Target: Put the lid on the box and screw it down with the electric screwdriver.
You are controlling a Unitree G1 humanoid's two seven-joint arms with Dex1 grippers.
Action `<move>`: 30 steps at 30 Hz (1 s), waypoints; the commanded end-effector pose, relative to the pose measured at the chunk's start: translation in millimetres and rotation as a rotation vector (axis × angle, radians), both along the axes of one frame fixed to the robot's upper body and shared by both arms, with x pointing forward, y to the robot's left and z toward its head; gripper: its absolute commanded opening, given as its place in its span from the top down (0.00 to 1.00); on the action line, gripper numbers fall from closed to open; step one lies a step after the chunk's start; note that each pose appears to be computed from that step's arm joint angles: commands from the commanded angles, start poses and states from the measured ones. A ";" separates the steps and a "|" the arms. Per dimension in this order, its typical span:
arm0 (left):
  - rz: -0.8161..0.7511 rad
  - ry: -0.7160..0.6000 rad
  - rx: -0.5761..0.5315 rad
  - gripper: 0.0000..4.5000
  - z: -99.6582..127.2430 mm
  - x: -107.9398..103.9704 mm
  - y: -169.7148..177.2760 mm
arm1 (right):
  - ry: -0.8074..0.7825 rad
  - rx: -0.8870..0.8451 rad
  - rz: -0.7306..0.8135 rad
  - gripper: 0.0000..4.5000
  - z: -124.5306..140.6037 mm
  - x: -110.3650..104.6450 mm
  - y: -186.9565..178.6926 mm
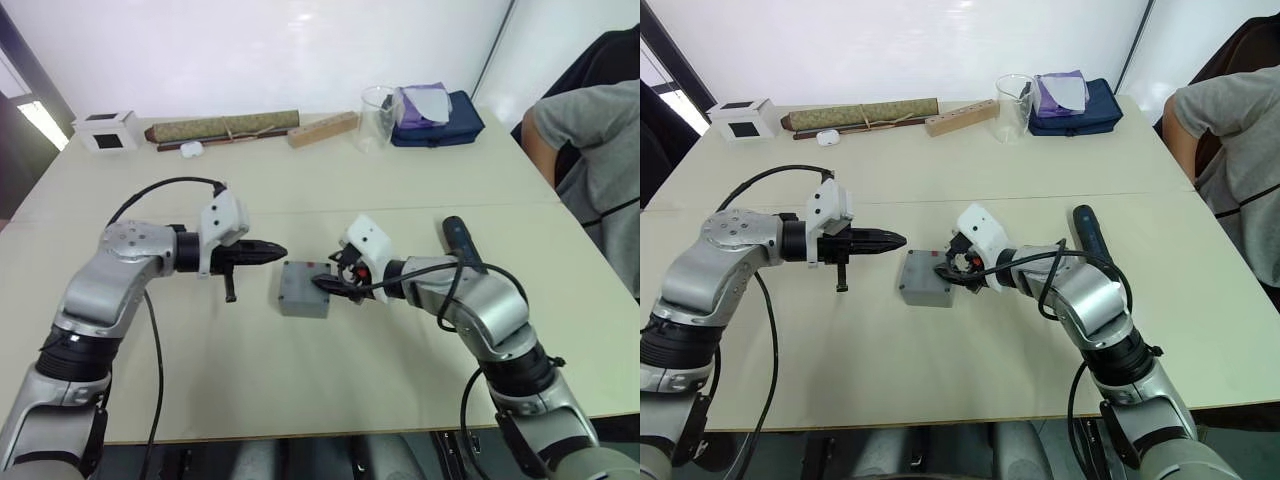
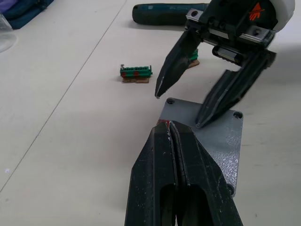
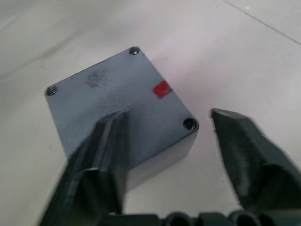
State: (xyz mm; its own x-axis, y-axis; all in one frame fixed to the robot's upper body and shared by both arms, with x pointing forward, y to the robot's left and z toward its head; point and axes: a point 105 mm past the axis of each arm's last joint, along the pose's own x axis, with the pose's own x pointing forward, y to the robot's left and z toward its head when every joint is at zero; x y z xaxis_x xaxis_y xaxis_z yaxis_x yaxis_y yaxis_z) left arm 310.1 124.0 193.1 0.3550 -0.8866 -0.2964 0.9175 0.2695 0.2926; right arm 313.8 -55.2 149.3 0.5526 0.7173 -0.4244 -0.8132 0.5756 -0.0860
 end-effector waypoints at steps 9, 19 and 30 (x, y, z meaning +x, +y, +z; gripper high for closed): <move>-0.204 -0.044 -0.072 1.00 24.6 -16.5 -38.4 | 0.086 -0.262 -0.422 0.01 58.8 18.5 -145.3; -0.238 -0.060 -0.087 1.00 27.2 -16.0 -46.3 | 0.436 -0.330 -0.653 0.01 36.9 18.2 -198.4; -0.229 -0.074 -0.112 1.00 31.0 -20.7 -45.7 | 0.621 -0.315 -0.694 0.01 -2.9 31.3 -199.5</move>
